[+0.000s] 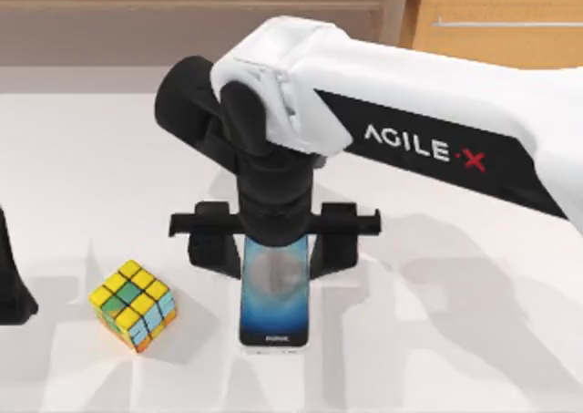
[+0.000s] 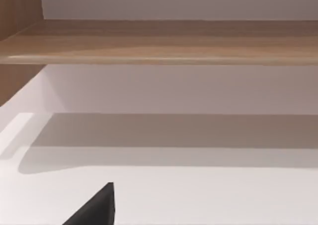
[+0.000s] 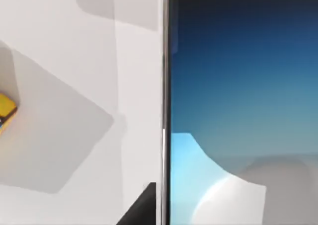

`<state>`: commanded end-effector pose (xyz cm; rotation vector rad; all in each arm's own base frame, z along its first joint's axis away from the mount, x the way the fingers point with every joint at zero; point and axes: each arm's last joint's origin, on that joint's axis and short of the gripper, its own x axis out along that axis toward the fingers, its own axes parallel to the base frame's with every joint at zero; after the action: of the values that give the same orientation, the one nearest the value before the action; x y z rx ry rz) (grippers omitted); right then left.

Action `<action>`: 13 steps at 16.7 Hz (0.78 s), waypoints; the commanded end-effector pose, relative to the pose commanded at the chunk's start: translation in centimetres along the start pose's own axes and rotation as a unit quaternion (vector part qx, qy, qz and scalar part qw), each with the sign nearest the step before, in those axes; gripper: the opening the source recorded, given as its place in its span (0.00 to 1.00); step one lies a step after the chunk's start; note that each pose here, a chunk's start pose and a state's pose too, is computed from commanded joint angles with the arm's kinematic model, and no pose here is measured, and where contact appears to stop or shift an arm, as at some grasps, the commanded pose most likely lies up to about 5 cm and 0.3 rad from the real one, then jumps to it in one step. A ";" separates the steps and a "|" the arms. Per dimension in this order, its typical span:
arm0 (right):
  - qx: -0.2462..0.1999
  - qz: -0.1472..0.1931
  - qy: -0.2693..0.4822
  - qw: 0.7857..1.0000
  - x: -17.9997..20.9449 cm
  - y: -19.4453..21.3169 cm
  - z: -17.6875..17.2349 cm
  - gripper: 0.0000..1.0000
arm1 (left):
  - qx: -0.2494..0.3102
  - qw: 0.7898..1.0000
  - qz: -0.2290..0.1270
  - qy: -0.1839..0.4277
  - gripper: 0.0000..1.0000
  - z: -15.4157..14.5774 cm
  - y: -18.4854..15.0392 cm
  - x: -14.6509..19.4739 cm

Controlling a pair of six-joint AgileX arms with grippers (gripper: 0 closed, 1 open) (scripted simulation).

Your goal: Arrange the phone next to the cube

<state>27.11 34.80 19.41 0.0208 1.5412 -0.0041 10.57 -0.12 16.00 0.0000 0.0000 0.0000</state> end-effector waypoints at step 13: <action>-0.001 0.031 -0.023 0.999 0.6 0.3 0.1 0.00 | 0.000 1.000 0.000 0.000 1.00 0.0 0.0 0.0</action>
<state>27.19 35.14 18.81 0.0667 1.4941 0.0456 10.57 -0.12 16.00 0.0000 0.0000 0.0000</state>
